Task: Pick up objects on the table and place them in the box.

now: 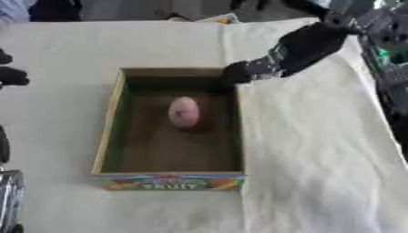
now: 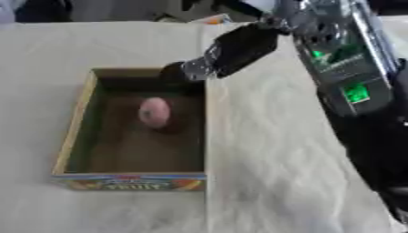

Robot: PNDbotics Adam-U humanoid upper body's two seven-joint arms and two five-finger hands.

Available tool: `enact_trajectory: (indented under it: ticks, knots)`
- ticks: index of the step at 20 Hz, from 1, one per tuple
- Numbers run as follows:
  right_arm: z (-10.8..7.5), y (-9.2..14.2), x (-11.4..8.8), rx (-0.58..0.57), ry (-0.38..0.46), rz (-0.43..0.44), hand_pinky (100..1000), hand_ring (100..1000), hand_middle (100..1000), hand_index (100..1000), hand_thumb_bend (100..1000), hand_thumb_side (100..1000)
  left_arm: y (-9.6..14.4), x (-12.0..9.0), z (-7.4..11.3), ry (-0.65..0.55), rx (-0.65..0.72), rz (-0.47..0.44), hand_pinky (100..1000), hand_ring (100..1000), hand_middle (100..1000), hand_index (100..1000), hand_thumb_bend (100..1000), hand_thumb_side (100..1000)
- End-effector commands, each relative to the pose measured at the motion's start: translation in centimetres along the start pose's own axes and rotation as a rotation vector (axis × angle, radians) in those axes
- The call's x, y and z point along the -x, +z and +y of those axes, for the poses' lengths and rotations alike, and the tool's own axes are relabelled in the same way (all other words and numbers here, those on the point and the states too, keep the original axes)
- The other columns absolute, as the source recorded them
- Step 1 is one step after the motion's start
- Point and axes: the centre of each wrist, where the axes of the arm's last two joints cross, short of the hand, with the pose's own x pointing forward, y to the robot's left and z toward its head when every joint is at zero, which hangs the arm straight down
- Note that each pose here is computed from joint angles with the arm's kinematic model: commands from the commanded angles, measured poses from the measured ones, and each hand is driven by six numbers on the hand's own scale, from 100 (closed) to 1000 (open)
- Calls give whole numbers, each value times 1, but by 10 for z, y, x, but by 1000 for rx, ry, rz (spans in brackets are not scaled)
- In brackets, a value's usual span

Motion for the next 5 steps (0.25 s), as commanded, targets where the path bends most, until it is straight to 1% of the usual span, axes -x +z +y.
enact_trajectory:
  ticks: [1,4,5]
  knots:
    - [-18,15,1,73,17,14,683,812,698,947,730,723,-4,-6,4,-13,-11,-29,521,513,550,653,100,798]
    - [-21,23,9,120,16,29,683,812,698,946,728,728,-4,-6,5,-13,-14,-31,521,513,550,653,100,798]
    - [-23,26,12,139,18,37,681,809,696,945,721,742,-4,-6,5,-14,-16,-32,521,513,549,652,100,798]
